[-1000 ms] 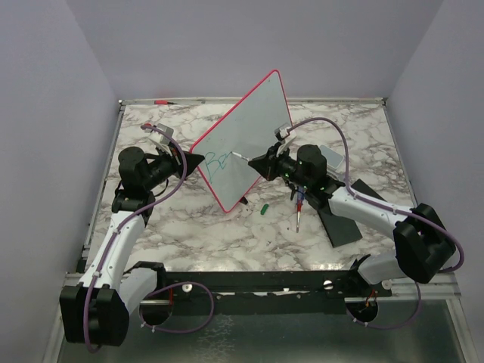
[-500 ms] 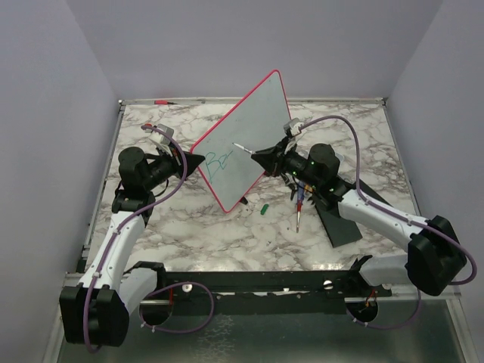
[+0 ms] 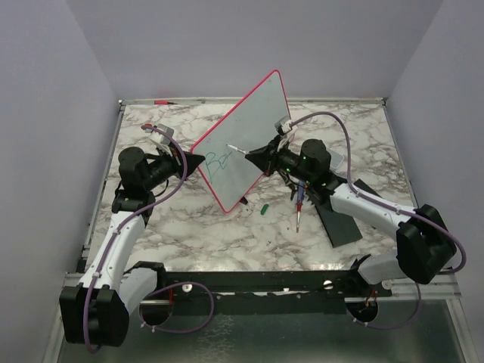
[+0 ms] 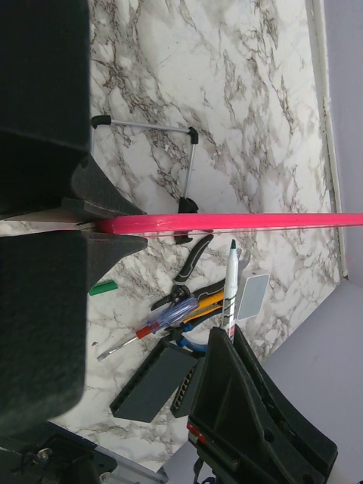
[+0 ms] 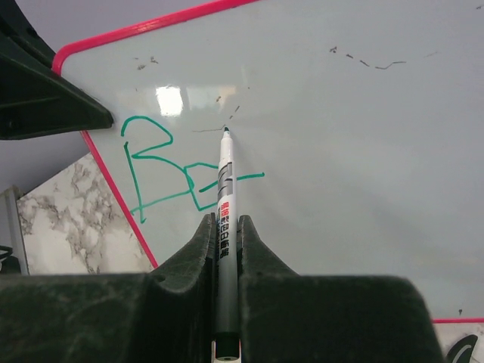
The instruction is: Write a sentence on the whiteboard
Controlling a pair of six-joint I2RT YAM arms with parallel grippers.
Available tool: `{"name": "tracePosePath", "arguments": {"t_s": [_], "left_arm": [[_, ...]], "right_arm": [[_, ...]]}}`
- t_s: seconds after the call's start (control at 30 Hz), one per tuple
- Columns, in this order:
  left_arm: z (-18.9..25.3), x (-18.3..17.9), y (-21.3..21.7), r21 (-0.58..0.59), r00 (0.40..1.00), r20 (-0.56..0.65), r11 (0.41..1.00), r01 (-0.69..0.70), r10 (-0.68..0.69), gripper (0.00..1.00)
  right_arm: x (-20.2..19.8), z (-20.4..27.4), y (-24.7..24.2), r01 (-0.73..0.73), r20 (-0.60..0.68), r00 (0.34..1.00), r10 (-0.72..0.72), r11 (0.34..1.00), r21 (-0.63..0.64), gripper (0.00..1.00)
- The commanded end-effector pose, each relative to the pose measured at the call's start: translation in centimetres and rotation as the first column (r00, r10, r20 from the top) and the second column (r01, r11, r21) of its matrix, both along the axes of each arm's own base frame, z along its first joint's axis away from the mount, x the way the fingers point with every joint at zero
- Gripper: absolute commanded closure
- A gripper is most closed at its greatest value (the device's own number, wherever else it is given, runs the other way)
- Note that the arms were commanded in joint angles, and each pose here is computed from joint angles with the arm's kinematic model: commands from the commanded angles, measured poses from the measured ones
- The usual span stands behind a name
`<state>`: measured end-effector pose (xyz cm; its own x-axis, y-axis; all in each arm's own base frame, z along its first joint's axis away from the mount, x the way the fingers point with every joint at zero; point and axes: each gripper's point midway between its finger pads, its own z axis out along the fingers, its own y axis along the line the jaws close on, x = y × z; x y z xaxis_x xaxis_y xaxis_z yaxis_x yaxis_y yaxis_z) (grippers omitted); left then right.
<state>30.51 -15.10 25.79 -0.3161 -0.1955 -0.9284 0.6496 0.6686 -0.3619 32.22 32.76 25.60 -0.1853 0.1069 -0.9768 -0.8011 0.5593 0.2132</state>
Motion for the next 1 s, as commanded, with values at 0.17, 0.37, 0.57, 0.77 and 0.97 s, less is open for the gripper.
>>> {"name": "tracePosePath", "arguments": {"t_s": [0.17,0.37,0.57,0.77,0.97], "left_arm": [[-5.6,-2.2,-0.8,0.05,0.98,-0.184,0.995,0.088,-0.077,1.0],[-5.7,-2.2,-0.9,0.049,0.979,-0.187,0.995,0.089,-0.078,1.0],[-5.6,-2.2,-0.9,0.048,0.979,-0.187,0.995,0.091,-0.081,1.0],[-5.8,-2.2,-0.9,0.048,0.978,-0.191,0.995,0.09,-0.08,1.0],[-5.8,-2.2,-0.9,0.05,0.979,-0.189,0.995,0.088,-0.078,1.0]], "right_arm": [[0.5,-2.3,0.2,0.008,-0.044,0.999,-0.009,1.0,-0.026,0.99],[-0.4,-4.4,-0.6,0.016,-0.097,0.995,-0.02,0.999,-0.039,0.99],[-1.4,-7.0,-1.1,0.011,-0.16,0.987,-0.021,0.998,-0.065,0.99],[-1.5,-8.2,-2.2,0.053,-0.178,0.982,-0.068,0.995,-0.09,0.99],[-0.3,-5.7,-3.0,0.136,-0.117,0.983,-0.145,0.988,-0.076,1.0]]}}
